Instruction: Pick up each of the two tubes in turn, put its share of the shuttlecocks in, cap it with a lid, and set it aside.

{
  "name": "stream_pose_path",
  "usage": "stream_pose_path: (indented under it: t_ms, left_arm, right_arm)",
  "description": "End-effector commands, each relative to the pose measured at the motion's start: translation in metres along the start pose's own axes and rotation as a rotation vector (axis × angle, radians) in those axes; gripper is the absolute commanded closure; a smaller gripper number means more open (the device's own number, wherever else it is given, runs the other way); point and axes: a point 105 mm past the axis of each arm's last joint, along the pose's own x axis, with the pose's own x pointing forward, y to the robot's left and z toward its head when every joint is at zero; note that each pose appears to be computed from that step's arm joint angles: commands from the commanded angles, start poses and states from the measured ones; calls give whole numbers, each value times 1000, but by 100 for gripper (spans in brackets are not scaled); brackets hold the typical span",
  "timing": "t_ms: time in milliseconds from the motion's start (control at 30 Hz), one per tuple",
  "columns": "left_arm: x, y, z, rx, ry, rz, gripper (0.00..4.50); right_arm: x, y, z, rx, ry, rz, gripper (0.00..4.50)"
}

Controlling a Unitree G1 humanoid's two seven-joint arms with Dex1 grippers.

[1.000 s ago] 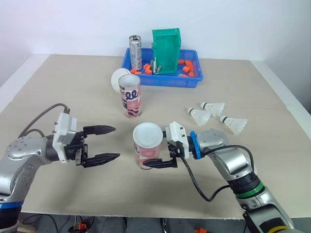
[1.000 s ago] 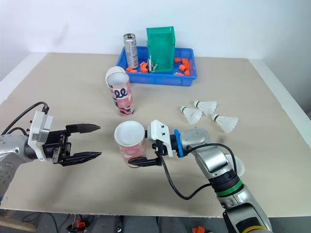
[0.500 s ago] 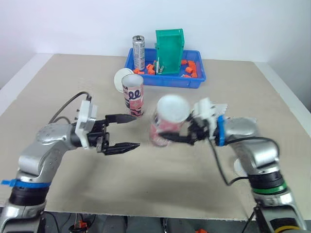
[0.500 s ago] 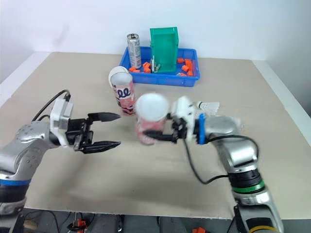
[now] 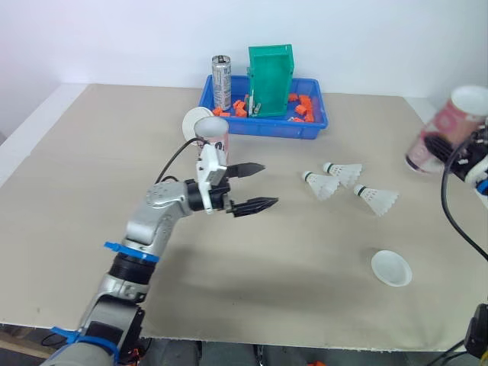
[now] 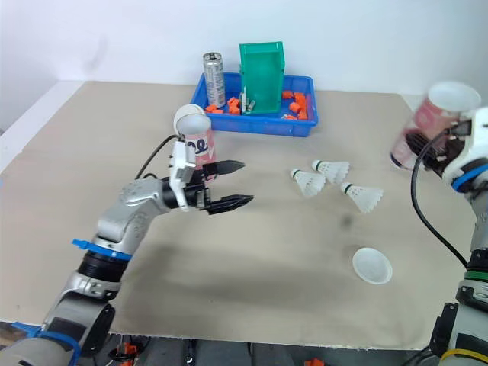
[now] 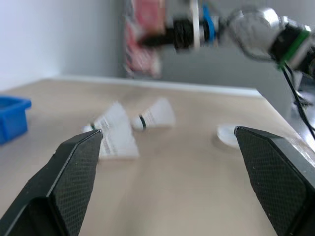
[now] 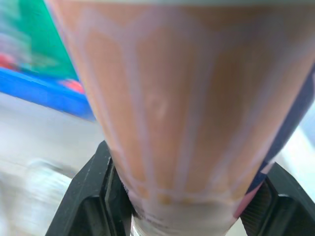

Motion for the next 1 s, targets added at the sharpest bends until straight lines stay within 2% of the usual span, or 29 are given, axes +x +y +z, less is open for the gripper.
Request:
stream_pose_path:
  t_ms: [33,200,400,533,567,833,1000]
  left_arm:
    - [10,7,5,70,-8,21,0]
    - [18,8,8,82,-23,16,0]
    - [20,8,8,81,-23,15,0]
    - [19,6,7,72,-19,11,0]
    - [20,6,7,70,-22,10,0]
    - [20,5,7,66,-21,0,0]
    - [17,6,5,59,-13,3,0]
  right_arm:
    - [-5,-16,-12,30,-6,-61,183]
    - [-10,-37,-46,104,71,-169,183]
    - [-11,-39,-60,155,97,-158,183]
    - [-12,-34,-86,256,204,-160,59]
    - [-12,-35,-88,252,222,-168,6]
    - [-25,-42,-100,128,326,-166,6]
    - [-36,-47,-95,81,341,-136,6]
